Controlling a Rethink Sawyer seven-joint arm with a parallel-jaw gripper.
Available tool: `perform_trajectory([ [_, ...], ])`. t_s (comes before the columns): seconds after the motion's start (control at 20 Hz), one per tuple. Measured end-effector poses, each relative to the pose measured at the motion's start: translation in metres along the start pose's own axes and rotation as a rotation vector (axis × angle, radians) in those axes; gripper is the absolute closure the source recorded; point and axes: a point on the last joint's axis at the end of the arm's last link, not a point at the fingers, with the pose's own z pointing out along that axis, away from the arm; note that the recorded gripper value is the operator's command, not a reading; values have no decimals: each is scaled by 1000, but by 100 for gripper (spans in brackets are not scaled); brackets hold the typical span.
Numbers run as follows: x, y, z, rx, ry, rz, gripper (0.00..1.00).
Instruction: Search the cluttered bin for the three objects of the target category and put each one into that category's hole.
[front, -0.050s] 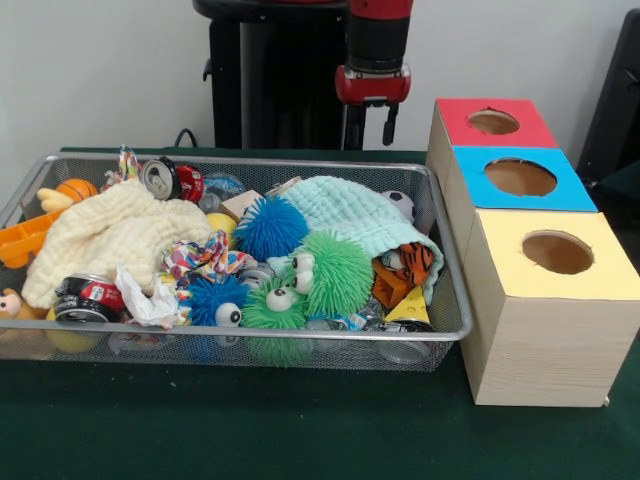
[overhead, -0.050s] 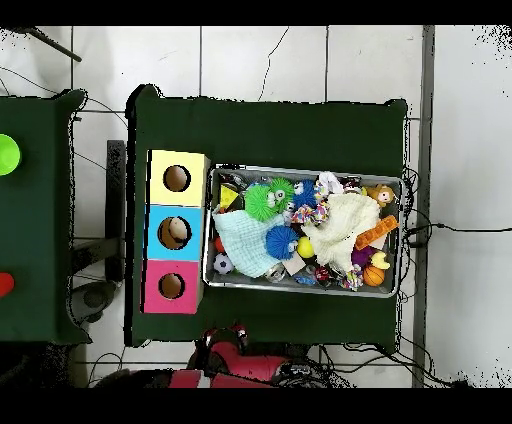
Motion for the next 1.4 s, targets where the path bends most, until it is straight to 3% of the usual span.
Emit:
perform_trajectory([
  [0.65, 20, -1, 32, -22, 57, 23, 0],
  [1.4, 3, -22, 31, -21, 129, 53, 0],
])
